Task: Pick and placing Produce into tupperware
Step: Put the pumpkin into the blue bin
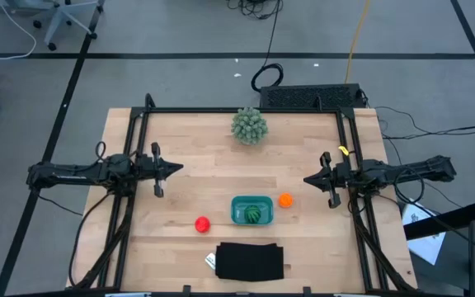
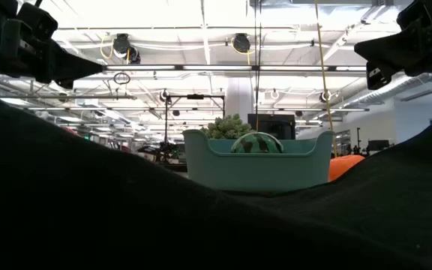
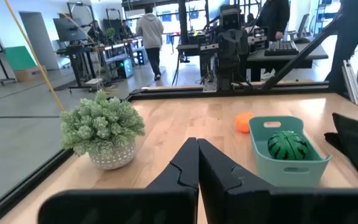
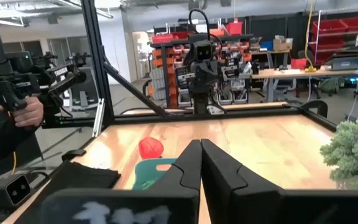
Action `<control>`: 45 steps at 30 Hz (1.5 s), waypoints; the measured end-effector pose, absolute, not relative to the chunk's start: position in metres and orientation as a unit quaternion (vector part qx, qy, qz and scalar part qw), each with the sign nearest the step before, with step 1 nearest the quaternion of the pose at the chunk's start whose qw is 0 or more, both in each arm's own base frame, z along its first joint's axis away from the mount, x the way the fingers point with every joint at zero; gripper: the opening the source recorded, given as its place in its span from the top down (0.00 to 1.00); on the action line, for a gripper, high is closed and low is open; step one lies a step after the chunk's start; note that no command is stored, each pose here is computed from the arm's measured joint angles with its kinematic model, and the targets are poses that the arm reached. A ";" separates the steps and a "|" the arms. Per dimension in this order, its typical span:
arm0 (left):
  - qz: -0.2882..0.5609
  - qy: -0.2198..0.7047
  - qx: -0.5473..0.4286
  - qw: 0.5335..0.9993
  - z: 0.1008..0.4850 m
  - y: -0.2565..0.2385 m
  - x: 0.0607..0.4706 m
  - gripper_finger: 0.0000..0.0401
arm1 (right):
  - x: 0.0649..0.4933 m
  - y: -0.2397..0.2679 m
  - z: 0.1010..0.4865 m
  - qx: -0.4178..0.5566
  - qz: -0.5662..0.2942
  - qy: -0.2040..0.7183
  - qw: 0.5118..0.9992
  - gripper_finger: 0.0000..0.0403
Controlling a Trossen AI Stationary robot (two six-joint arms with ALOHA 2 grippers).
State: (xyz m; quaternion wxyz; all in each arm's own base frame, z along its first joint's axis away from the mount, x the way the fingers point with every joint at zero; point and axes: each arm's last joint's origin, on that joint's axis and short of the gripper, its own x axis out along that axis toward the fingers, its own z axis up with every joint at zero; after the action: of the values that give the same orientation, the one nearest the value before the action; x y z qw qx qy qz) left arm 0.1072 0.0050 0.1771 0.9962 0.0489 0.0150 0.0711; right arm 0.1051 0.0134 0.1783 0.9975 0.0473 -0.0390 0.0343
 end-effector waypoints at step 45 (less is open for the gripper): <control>0.074 0.019 0.042 0.996 0.175 0.005 0.108 0.99 | 0.164 -0.008 0.262 0.022 -0.024 0.044 0.998 1.00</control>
State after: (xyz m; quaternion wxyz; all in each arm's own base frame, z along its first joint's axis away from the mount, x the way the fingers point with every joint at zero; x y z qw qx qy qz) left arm 0.1076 0.0052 0.1751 0.9962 0.0416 0.0191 0.0744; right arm 0.1640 -0.0075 0.2620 0.9985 0.0222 0.0442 -0.0238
